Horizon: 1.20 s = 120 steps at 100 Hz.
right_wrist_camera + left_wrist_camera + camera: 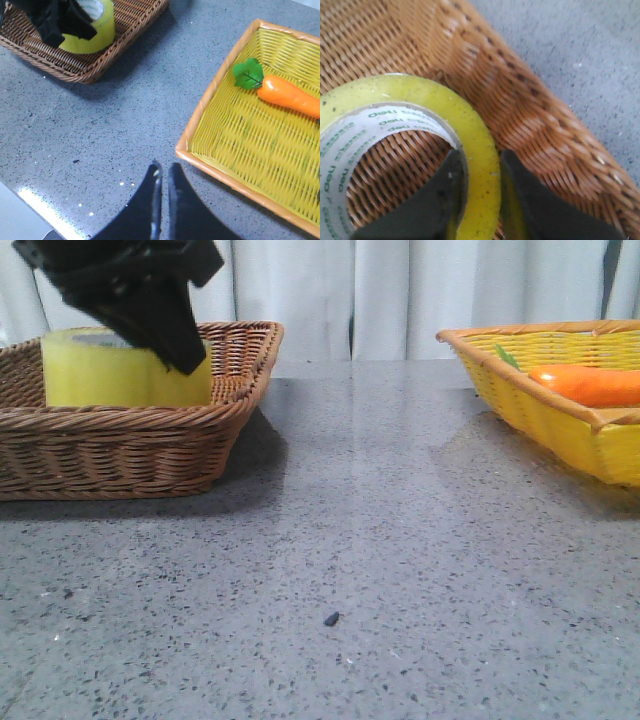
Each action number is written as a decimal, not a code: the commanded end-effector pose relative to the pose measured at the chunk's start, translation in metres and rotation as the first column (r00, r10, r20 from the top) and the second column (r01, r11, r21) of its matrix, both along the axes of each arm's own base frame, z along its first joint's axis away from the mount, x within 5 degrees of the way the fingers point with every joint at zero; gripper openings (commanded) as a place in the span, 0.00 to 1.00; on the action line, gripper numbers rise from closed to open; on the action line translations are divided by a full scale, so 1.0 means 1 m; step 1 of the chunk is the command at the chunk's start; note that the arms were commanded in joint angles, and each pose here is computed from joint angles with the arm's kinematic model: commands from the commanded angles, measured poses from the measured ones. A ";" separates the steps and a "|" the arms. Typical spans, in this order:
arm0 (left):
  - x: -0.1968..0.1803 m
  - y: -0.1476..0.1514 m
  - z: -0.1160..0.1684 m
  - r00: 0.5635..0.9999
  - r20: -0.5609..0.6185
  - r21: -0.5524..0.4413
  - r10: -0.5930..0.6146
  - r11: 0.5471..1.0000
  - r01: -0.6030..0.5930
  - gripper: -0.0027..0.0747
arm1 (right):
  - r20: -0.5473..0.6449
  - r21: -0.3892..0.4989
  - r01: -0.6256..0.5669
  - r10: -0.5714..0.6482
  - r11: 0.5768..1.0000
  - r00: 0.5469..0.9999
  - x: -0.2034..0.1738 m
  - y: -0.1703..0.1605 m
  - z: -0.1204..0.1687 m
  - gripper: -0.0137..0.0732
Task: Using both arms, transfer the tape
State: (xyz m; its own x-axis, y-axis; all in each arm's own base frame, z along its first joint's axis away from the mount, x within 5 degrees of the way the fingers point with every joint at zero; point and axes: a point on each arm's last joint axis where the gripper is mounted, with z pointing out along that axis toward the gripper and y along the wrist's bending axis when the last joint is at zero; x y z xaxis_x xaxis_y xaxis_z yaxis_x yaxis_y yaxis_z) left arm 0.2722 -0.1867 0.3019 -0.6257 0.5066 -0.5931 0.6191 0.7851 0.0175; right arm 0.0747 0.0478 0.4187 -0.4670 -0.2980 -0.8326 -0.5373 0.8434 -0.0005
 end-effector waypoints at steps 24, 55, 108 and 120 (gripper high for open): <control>-0.002 -0.001 0.022 0.993 0.115 -0.153 0.036 0.988 -0.018 0.04 | 0.084 0.047 -0.003 -0.001 0.999 0.996 0.002 0.001 0.012 0.07; -0.009 0.004 0.033 0.990 0.140 -0.156 0.035 0.988 -0.013 0.46 | 0.126 0.075 -0.006 -0.003 0.997 0.992 -0.001 -0.001 0.016 0.07; -0.114 0.075 0.120 0.893 0.440 -0.353 0.098 0.933 0.072 0.01 | 0.480 0.245 -0.056 -0.071 0.968 0.874 -0.052 -0.037 -0.048 0.07; -0.143 0.095 0.114 0.855 0.502 -0.397 0.129 0.913 0.096 0.01 | 0.549 0.255 -0.065 -0.090 0.965 0.831 -0.059 -0.043 -0.065 0.07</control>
